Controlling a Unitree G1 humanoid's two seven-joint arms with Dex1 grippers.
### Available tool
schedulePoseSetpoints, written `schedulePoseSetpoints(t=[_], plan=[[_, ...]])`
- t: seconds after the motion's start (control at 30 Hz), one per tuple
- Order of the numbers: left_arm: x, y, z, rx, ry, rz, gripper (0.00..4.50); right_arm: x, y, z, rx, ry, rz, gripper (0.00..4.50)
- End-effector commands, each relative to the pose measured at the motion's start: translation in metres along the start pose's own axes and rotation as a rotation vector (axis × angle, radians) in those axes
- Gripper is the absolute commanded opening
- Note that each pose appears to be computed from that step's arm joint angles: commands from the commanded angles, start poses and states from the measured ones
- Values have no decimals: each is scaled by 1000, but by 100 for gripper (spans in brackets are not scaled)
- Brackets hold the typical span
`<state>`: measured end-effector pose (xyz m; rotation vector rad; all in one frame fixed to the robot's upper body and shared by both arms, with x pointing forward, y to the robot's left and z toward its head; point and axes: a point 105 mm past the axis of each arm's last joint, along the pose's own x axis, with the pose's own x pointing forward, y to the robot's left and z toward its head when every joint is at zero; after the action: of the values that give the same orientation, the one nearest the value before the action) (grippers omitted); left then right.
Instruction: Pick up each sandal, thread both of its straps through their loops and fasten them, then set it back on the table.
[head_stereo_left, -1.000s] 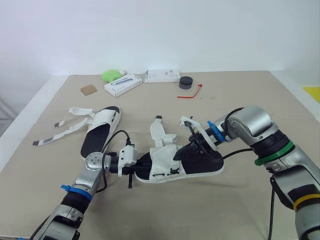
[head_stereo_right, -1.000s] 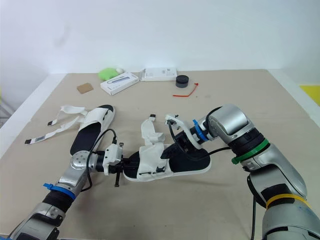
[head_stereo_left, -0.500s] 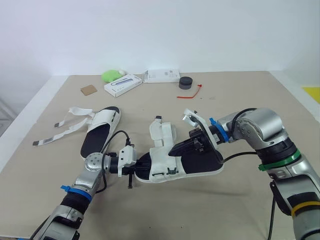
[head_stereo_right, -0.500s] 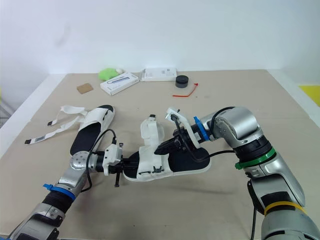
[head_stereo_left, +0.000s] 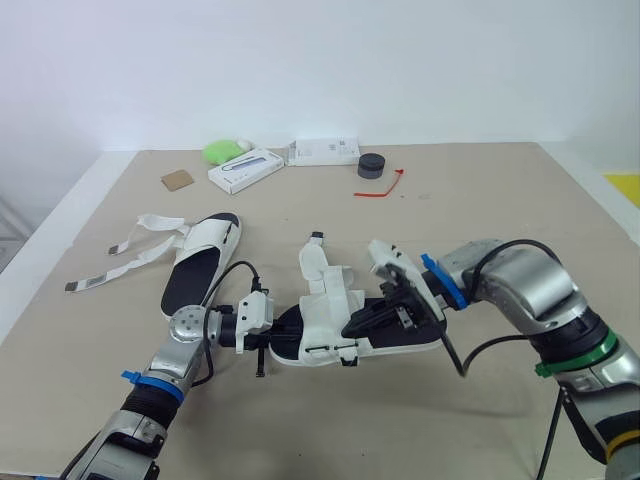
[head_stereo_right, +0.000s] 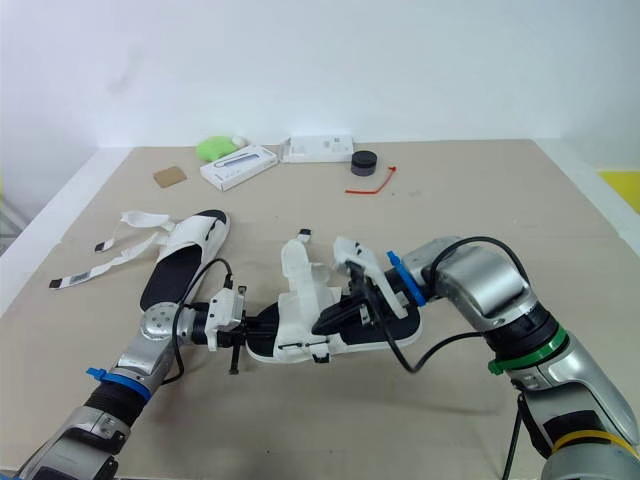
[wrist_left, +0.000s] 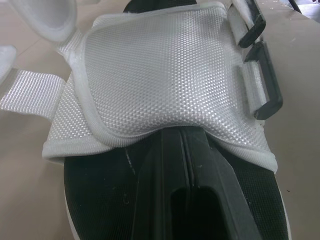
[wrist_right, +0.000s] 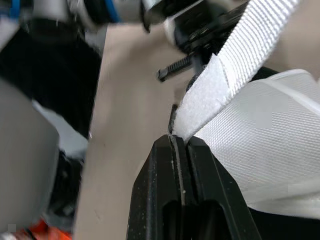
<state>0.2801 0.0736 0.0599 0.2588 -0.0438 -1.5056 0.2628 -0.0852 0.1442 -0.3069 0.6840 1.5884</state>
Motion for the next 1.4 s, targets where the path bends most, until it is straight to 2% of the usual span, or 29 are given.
schedulePoseSetpoints(t=[0.03,0.17,0.23,0.27,0.33,0.37,0.43,0.53,0.63,0.77,0.9,1.0,1.13,1.27,1.4], plan=[[-24,-70,-97,-372,317,-101,0,5,-6,-17,-59,125,-54,1],[-24,-71,-97,-371,319,-104,0,7,-3,-32,-44,215,-29,1],[-24,-70,-97,-369,319,-105,0,1,3,-33,-24,218,0,72],[-23,-70,-97,-369,319,-106,0,-3,5,-33,-16,217,11,125],[-23,-70,-97,-367,319,-110,0,-10,6,-32,3,213,5,171],[-22,-70,-96,-367,318,-112,0,-17,2,-26,29,183,-19,190],[-20,-70,-96,-365,316,-119,0,-30,-1,-13,77,100,-45,278],[-19,-70,-96,-364,316,-128,0,-46,3,3,114,-9,-45,278],[-18,-71,-96,-364,317,-138,0,-62,23,5,152,-82,-13,278],[-17,-70,-96,-364,319,-142,0,-65,60,-12,218,-101,38,278],[-18,-70,-96,-364,319,-144,0,-41,77,-40,288,-83,13,278],[-17,-70,-96,-363,321,-152,0,-19,63,-57,310,-94,-123,278],[-17,-69,-95,-359,322,-160,0,-3,38,-59,333,-152,-278,278],[-17,-68,-94,-351,325,-168,0,6,38,-49,359,-213,-262,278],[-16,-68,-93,-349,321,-171,0,11,41,-45,351,-211,-246,278]])
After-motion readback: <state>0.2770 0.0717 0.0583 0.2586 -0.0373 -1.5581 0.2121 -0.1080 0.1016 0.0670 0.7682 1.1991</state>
